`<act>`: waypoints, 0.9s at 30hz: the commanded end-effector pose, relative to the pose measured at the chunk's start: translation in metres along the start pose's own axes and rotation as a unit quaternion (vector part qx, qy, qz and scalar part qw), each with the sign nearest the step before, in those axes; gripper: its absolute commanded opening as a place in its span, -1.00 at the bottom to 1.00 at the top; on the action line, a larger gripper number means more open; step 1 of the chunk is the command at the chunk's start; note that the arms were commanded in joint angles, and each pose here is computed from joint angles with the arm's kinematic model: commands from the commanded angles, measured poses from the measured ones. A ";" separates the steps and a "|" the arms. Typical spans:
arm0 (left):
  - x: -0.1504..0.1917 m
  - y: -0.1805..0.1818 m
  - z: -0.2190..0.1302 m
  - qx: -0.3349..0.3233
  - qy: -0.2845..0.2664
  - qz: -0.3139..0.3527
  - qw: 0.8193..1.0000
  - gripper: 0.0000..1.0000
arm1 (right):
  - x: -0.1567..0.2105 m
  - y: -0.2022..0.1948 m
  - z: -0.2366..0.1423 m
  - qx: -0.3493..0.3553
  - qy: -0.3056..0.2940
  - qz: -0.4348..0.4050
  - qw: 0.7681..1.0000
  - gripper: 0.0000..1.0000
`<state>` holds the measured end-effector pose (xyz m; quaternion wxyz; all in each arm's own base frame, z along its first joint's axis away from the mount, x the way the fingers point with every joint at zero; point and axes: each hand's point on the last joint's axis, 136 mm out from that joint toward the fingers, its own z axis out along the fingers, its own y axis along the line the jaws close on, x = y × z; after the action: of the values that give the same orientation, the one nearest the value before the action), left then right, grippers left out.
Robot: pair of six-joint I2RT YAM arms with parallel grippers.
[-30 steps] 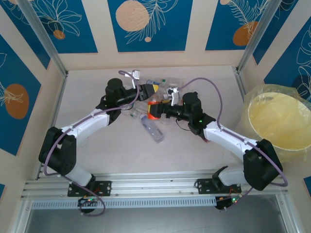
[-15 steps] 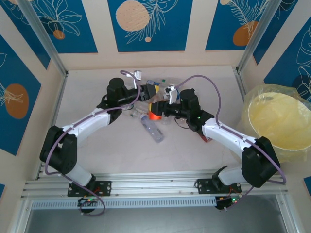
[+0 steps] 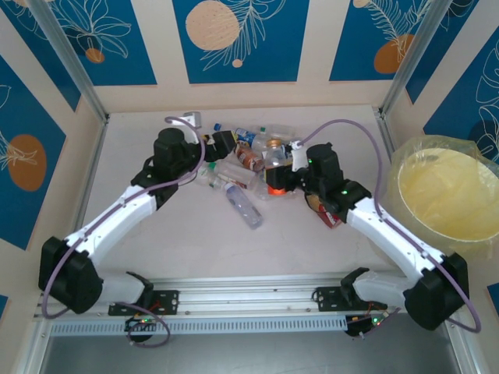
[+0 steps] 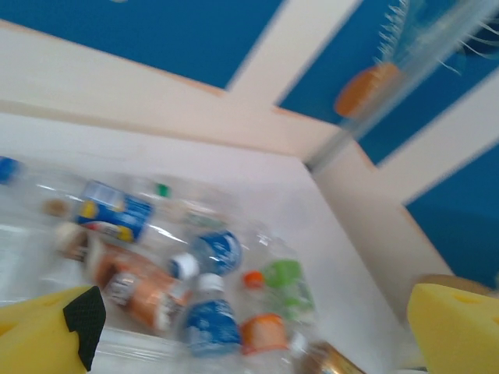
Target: Put the plastic bottles in the bin
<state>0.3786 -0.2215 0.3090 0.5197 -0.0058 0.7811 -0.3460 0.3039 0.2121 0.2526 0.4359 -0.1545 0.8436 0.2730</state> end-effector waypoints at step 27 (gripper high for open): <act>0.033 0.094 0.000 -0.139 -0.008 -0.061 0.988 1.00 | -0.084 -0.167 -0.327 0.612 -0.175 0.024 0.771 -1.00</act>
<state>0.3902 -0.1606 0.2160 0.4881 -0.1227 0.8288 -0.2447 0.2316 -0.0842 0.4125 0.5798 0.1652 0.7692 -0.2118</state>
